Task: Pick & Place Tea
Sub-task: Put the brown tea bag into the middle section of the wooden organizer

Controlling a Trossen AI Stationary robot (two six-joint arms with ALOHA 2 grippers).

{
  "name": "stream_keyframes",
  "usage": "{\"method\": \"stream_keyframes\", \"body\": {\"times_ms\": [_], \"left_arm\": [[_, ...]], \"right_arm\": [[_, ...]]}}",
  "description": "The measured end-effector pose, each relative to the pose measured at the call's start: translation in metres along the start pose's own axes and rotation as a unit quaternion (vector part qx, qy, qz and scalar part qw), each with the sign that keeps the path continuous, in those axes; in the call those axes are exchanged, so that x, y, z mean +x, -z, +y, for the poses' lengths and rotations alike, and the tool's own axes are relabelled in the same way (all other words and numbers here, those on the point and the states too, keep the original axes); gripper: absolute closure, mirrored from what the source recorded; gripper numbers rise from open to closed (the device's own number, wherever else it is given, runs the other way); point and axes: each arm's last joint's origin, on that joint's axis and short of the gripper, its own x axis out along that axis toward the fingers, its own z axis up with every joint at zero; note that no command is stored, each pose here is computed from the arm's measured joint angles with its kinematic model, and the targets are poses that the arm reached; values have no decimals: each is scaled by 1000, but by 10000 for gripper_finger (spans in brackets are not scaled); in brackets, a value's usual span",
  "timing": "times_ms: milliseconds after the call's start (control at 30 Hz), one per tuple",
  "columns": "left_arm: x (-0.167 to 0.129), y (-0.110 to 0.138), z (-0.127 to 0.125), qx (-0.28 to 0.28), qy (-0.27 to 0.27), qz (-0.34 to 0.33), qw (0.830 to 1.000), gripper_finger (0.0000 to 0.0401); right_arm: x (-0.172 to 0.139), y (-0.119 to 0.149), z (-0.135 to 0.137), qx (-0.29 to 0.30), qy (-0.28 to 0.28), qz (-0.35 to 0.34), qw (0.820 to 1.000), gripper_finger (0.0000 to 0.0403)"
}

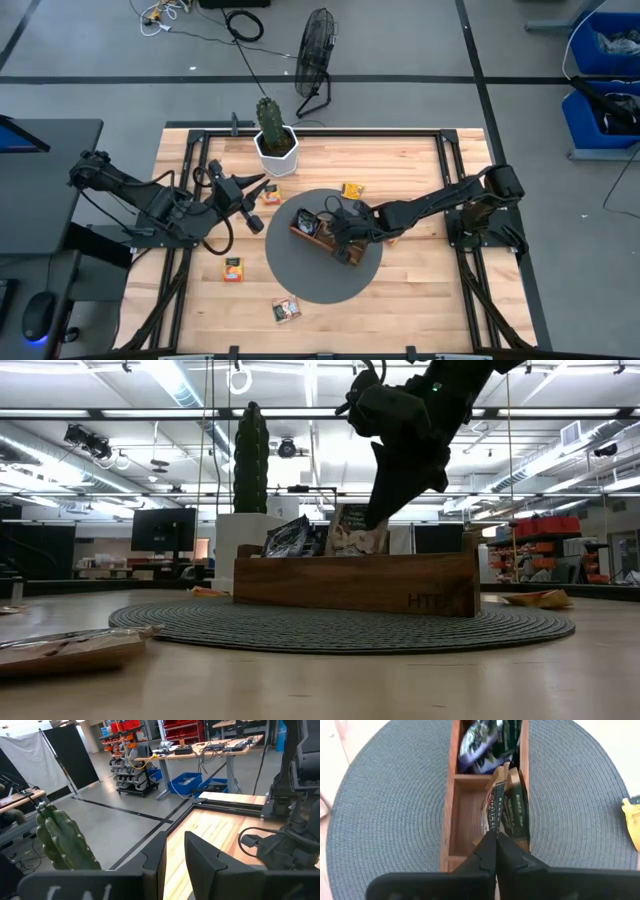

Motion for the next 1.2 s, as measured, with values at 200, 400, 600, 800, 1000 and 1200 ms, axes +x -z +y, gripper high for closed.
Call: {"method": "stream_keyframes", "body": {"times_ms": [200, 400, 600, 800, 1000, 1200], "left_arm": [[4, 0, 2, -2, -10, 2, 1000, 328], [5, 0, 3, -2, -13, 2, 1000, 328], [5, 0, 3, -3, -13, 2, 1000, 328], [5, 0, 1, -2, 22, 7, 1000, 328], [5, 1, -2, 0, 80, 14, 997, 328], [4, 4, -6, -20, 152, 38, 987, 328]], "right_arm": [[4, -4, 1, -16, -22, -5, 1000, 403], [7, -2, -1, -19, -21, 9, 1000, 403], [10, -2, -1, -17, -22, 14, 1000, 377], [8, -2, -1, -18, -20, 9, 1000, 321], [-3, -7, -5, 10, -14, -9, 1000, 261], [-36, -18, -13, 64, 13, -78, 995, 249]]}}
